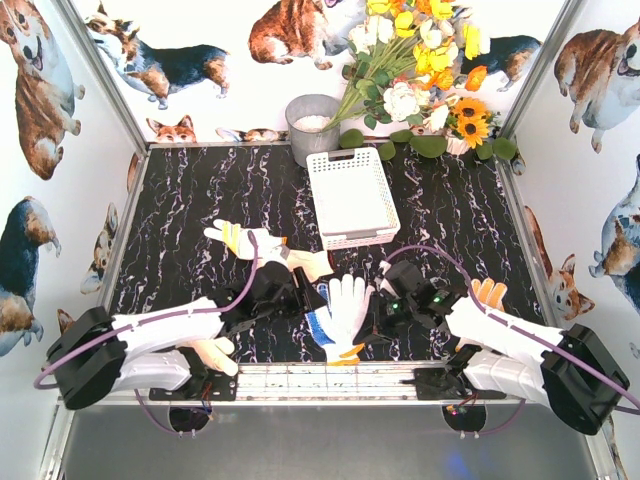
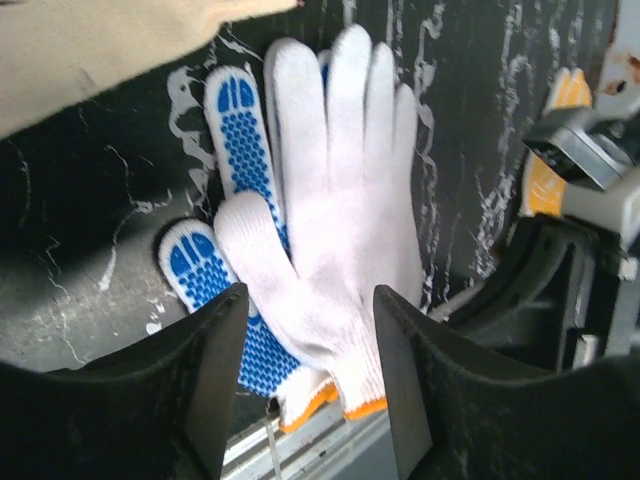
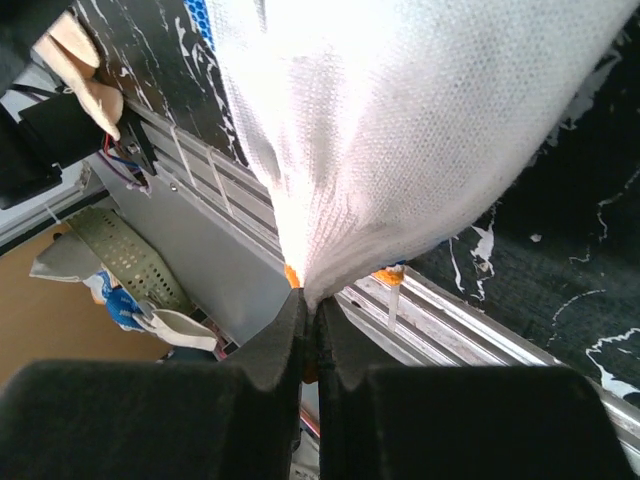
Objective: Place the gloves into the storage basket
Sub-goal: Pair the glove with the glove.
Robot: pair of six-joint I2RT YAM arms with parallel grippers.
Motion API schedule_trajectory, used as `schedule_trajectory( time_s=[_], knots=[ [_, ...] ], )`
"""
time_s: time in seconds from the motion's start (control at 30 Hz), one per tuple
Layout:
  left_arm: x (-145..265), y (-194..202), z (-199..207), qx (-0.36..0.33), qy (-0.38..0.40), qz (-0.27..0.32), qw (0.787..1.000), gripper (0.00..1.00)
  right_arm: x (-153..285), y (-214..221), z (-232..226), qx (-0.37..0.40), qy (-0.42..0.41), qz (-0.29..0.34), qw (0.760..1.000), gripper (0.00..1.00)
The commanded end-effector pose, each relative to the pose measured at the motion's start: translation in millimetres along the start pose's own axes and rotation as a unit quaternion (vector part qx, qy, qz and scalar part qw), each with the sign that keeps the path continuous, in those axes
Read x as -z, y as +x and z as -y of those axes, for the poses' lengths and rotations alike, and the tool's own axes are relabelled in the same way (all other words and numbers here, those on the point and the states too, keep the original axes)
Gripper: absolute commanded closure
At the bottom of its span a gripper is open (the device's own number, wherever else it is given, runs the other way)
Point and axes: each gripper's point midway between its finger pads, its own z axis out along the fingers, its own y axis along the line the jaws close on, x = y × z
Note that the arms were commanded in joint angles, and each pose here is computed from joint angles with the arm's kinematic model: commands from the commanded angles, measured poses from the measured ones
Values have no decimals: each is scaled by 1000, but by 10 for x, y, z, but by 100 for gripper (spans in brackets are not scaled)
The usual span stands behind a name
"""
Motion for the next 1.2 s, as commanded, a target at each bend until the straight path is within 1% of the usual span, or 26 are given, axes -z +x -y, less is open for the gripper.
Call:
schedule_trajectory(
  time_s=[0.0,0.17,0.23,0.33,0.47,0.5,0.7,0.8,0.87,0.97,1.17],
  knots=[
    [-129,-203,51,-38,-20,27,999,55,15,-18,-61,0,-12,11,1000,100],
    [-332,-324,101,-82,-43,31,995,71,-21,-35,-41,-4,-9,11,1000,100],
    [-397,-388,39,-93,-65,40,993,74,-27,-44,-42,-6,-9,13,1000,100],
    [-504,-493,8,-97,-70,48,992,75,-39,-56,-29,-7,-7,16,1000,100],
    [-673,-499,6,-96,-60,35,993,78,-57,-64,-35,-9,-10,15,1000,100],
    [-714,-554,135,-98,-48,38,993,80,-58,-68,-40,-9,-10,15,1000,100],
    [-880,-543,96,-102,-54,34,993,83,-69,-81,-41,-9,-10,16,1000,100],
    [-921,-572,141,-100,-50,38,993,86,-84,-84,-41,-11,-10,14,1000,100],
    [-995,-529,68,-100,-60,30,993,87,-86,-85,-54,-11,-12,12,1000,100],
    [-1023,-501,-7,-101,-71,26,992,88,-84,-84,-56,-9,-12,12,1000,100],
    [-994,-532,-117,-106,-93,38,989,86,-91,-80,-43,-10,-11,11,1000,100]
  ],
)
